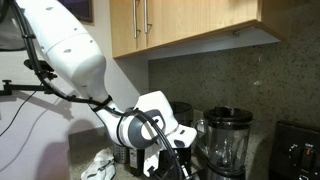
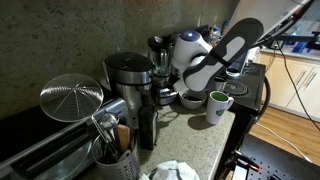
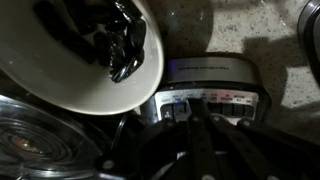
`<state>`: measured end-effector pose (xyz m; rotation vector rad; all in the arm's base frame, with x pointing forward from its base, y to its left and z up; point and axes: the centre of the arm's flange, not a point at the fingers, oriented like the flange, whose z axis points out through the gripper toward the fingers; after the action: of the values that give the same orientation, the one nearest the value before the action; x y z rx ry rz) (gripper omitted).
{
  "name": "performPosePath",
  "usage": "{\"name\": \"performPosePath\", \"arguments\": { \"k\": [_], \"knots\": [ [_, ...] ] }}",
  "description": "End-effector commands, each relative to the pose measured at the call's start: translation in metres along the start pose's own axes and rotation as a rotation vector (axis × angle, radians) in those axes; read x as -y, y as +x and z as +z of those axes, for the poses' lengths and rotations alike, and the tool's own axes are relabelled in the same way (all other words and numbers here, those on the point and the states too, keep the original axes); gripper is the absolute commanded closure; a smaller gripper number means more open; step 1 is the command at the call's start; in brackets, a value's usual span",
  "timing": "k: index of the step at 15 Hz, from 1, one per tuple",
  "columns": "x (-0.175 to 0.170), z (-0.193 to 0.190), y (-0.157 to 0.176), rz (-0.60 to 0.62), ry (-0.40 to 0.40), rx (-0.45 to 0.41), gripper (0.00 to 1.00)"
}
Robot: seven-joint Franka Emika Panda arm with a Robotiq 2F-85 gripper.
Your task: Press the button on the blender
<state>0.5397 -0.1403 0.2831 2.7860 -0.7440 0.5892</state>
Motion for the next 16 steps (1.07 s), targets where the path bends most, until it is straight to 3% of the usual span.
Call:
{"name": "performPosePath", "arguments": {
  "k": [1,9,16],
  "knots": [
    [0.009,0.015,0.008,0.02,0.018,-0.05,1.0],
    [0.004,0.027,0.004,0.02,0.008,-0.057,1.0],
    [0.003,-0.01,0.006,0.05,0.027,-0.006,1.0]
  ]
}}
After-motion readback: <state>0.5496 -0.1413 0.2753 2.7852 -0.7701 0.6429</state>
